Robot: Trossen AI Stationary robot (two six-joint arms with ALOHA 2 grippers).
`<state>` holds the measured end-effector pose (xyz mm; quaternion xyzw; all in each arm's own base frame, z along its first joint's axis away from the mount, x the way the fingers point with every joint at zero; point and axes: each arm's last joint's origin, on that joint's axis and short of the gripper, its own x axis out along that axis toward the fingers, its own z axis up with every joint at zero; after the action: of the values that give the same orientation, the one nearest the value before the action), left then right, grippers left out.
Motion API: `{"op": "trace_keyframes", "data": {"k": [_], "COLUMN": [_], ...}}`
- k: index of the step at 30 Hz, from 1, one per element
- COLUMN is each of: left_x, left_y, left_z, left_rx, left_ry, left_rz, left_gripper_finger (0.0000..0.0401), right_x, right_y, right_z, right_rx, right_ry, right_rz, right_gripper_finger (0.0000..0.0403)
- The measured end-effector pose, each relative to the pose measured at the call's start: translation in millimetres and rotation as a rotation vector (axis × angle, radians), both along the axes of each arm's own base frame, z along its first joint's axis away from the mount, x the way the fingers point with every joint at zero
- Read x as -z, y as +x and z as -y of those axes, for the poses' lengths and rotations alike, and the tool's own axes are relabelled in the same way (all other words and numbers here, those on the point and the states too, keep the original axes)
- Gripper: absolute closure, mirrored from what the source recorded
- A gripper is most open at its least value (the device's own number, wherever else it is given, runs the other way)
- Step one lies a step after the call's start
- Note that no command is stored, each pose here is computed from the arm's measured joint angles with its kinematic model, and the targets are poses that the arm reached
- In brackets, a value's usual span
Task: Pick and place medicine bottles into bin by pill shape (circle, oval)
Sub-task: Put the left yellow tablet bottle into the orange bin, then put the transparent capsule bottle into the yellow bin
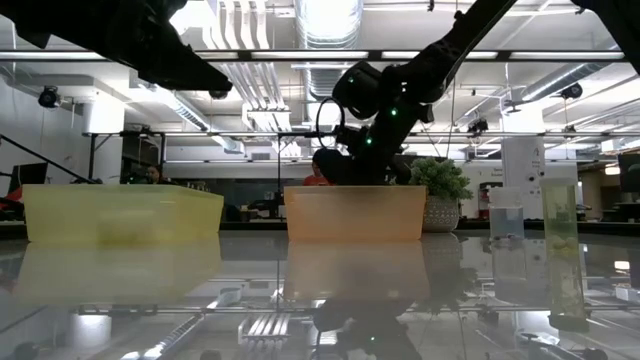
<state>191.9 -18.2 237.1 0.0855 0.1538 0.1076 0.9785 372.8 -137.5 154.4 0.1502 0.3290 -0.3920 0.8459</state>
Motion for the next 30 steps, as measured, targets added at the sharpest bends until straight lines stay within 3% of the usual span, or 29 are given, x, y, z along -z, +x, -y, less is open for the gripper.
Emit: {"op": "trace_keyframes", "data": {"k": [11,16,23,30], "left_x": [0,0,0,0], "left_y": [0,0,0,0], "left_z": [0,0,0,0], "left_rx": [0.000,0.000,-0.001,-0.001], "left_ry": [0.000,0.000,-0.003,-0.006], "left_rz": [0.000,0.000,-0.001,0.004], "left_gripper_finger": [0.0196,0.0196,0.0196,0.0196], "right_x": [-4,-20,-56,-88], "right_y": [0,1,-1,-8], "right_z": [0,-1,-20,-60], "right_rx": [0.000,-0.003,-0.041,-0.128], "right_ry": [-0.003,0.000,0.012,0.029], "right_rz": [0.006,-0.001,-0.021,-0.047], "right_gripper_finger": [0.0198,0.0169,0.0160,0.0173]}}
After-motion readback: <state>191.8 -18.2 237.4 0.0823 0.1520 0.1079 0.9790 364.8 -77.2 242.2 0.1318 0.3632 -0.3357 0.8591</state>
